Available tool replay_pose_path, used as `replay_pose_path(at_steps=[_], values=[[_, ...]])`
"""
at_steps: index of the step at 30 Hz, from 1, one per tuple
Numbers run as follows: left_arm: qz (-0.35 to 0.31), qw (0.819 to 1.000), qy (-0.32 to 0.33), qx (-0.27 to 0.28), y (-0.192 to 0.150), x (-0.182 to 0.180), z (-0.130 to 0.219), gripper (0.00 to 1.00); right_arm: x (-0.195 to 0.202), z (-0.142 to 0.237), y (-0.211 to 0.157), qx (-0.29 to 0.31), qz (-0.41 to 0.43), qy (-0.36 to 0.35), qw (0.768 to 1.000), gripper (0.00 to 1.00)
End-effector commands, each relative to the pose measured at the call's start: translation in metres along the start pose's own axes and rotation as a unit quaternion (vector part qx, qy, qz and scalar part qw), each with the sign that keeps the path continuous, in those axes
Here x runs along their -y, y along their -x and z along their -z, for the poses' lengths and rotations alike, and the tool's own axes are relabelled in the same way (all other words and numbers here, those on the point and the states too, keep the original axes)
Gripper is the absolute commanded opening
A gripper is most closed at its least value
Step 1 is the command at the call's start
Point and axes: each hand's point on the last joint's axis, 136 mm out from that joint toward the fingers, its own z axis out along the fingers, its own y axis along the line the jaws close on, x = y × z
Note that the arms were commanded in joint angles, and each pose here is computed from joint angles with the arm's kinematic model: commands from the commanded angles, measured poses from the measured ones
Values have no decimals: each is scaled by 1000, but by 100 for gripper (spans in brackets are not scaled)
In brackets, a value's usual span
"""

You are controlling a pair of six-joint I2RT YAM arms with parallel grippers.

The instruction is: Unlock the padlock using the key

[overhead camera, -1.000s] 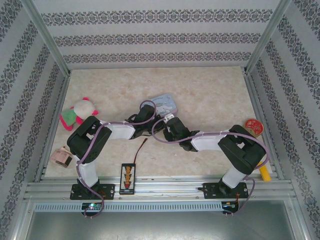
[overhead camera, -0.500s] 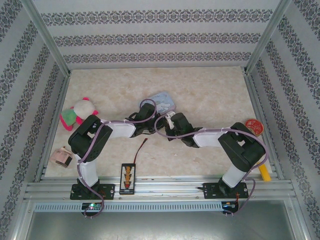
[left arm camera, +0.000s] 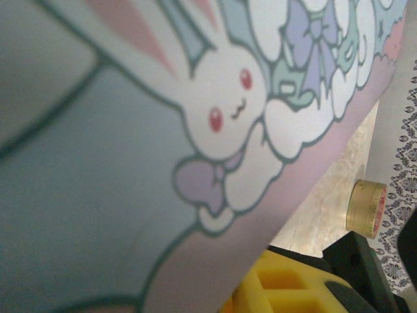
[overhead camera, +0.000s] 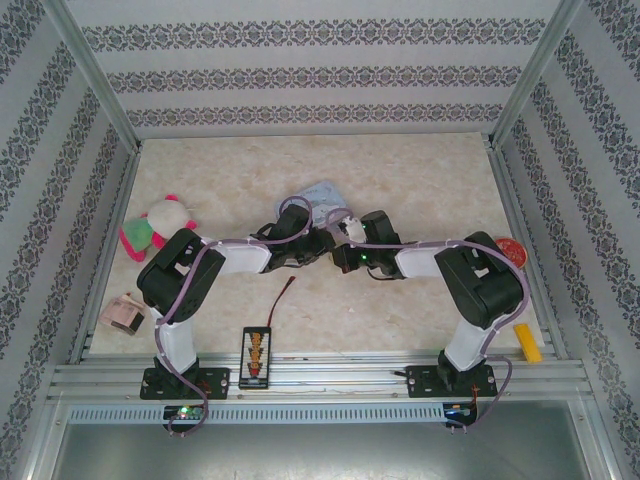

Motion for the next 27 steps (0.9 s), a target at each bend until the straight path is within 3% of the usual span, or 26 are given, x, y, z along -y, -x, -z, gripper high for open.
replay_pose_path(at_steps=[1,8,12,19,27], values=[[3,999,-21,-42,-20,8,4,28,-12,-5,8,8,-19,37,999,0],[-7,1000,-13,-18,-13,8,16,46,-5,-7,4,12,-43,28,999,0],[-6,1000,-13,-11,-11,7,19,51,-5,-6,5,15,-50,26,998,0],[-7,1000,-10,2,-7,5,20,55,-7,-1,10,24,-51,24,998,0],[-39,997,33,59,14,-4,25,47,-10,4,13,30,-48,22,998,0]])
